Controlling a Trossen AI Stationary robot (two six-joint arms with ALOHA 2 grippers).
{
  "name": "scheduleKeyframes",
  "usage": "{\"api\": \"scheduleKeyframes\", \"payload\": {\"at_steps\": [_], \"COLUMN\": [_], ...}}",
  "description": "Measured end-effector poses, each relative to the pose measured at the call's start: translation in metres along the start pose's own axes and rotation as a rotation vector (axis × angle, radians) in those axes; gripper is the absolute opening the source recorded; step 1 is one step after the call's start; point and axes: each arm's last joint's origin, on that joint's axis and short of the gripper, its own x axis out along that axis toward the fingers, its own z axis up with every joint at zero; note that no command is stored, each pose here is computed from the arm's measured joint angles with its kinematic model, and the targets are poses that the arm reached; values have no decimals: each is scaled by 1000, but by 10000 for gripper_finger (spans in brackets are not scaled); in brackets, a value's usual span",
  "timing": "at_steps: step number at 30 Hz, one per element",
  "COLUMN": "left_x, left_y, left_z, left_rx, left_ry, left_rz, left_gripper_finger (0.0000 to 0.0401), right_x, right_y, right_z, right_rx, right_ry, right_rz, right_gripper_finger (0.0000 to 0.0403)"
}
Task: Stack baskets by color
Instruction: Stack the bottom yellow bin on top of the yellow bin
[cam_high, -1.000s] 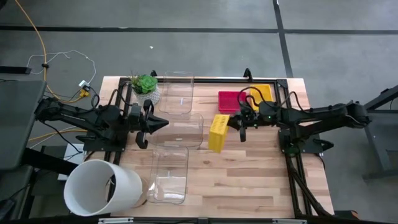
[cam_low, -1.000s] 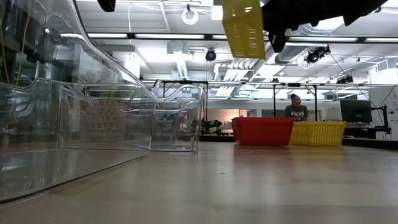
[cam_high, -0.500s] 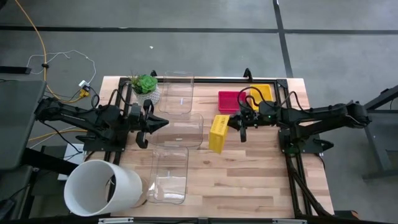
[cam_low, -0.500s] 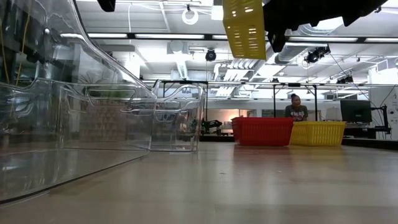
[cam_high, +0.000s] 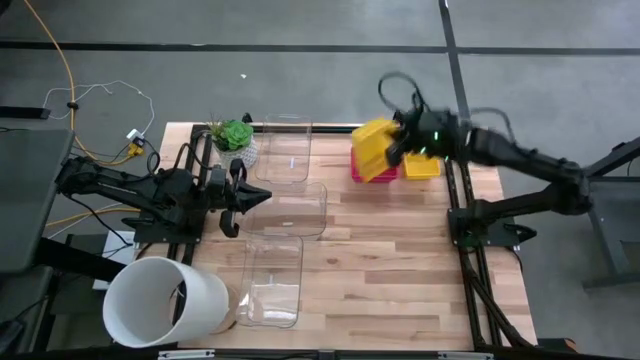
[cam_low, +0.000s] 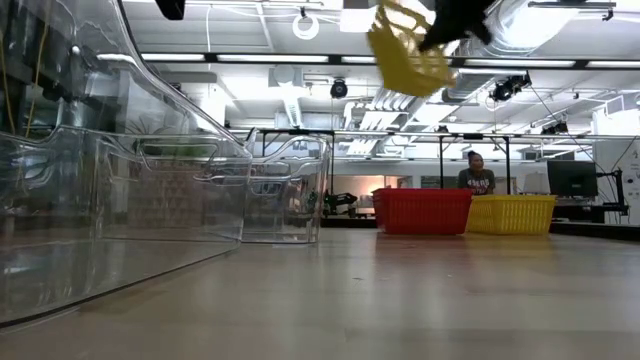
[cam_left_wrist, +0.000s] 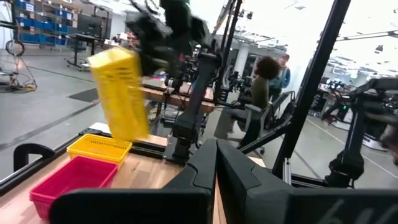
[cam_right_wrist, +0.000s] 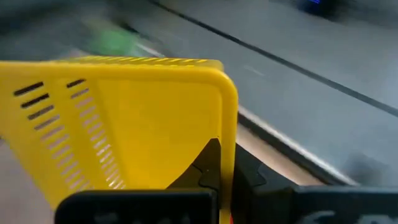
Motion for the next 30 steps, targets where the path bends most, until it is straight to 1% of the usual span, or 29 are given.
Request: {"api": "scheduleKeyframes", "payload": {"at_steps": [2,5,8,11,14,16,17,19,22,24,26,30], "left_x": [0,0,0,0,0,0,0,0,0,0,0,0], "left_y": [0,0,0,0,1,1,1,1,1,1,1,2], "left_z": [0,0,-1,-2,-2,-2,-3,-3,-3,-3,-4,-5], "left_rx": [0,1,2,5,7,7,7,8,8,10,12,13], "left_ry": [0,1,6,19,24,24,25,26,26,33,40,46], "left_rz": [0,0,1,4,8,8,9,15,20,25,28,32], "left_gripper_finger": [0,0,0,0,0,0,0,0,0,0,0,0], "right_x": [-7,-10,-5,8,26,36,39,47,56,63,69,76], "right_y": [-22,-55,-84,-110,-133,-142,-143,-144,-147,-150,-152,-152], "right_z": [10,13,5,-10,-29,-37,-37,-37,-42,-47,-53,-54], "right_rx": [6,48,121,199,293,325,329,361,380,396,383,378], "right_ry": [125,310,450,532,567,562,551,550,605,667,727,729], "right_rz": [-140,-313,-423,-509,-514,-528,-539,-524,-533,-545,-559,-595], "right_gripper_finger": [0,0,0,0,0,0,0,0,0,0,0,0]}}
